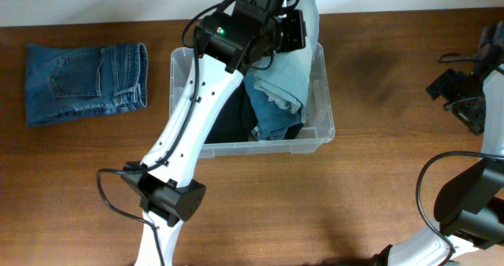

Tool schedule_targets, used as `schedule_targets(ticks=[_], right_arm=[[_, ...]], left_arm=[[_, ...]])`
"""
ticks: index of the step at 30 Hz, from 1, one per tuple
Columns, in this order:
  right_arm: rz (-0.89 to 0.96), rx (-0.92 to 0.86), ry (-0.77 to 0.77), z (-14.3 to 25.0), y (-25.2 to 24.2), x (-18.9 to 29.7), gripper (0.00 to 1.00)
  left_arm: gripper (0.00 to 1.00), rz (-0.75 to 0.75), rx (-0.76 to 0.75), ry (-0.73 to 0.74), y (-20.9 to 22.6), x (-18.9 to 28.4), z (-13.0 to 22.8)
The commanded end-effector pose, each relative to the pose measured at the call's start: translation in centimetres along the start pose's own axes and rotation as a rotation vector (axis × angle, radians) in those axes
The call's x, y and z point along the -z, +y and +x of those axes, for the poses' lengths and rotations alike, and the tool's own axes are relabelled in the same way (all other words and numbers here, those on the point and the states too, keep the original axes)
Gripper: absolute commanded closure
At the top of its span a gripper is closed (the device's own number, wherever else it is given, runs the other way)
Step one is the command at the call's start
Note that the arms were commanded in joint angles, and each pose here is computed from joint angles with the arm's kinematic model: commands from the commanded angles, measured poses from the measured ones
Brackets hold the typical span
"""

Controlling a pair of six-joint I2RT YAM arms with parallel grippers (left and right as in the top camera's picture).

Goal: Pack container

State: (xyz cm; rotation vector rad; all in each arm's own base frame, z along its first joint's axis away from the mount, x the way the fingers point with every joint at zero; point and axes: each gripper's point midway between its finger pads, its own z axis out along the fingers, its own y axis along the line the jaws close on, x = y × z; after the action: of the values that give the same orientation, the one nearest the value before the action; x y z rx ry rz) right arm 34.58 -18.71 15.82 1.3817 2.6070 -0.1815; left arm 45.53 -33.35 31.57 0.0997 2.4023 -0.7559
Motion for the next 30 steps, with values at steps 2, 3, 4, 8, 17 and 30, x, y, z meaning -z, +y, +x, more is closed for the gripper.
schedule_targets(ticks=[2,3,4,8,17,30], right_arm=[[0.012,-0.008,-0.003,0.0,-0.2,-0.1,0.02],[0.012,-0.008,-0.003,0.0,-0.2,-0.1,0.02],[0.012,-0.008,-0.003,0.0,-0.2,-0.1,0.02],[0.012,-0.008,-0.003,0.0,-0.2,-0.1,0.02],[0.012,-0.008,-0.003,0.0,-0.2,-0.1,0.02],[0.012,-0.008,-0.003,0.0,-0.2,-0.1,0.02]], left_arm=[[0.99,0.06,-0.018,-0.028,-3.0,0.7,0.1],[0.99,0.066,-0.022,-0.03,-3.3,0.7,0.2],[0.99,0.071,-0.025,-0.03,-3.6,0.8,0.3],[0.99,0.087,-0.029,-0.034,-4.1,1.1,0.2],[0.99,0.139,-0.03,0.013,-5.0,2.0,1.0],[0.99,0.067,-0.003,0.058,-3.3,1.7,2.2]])
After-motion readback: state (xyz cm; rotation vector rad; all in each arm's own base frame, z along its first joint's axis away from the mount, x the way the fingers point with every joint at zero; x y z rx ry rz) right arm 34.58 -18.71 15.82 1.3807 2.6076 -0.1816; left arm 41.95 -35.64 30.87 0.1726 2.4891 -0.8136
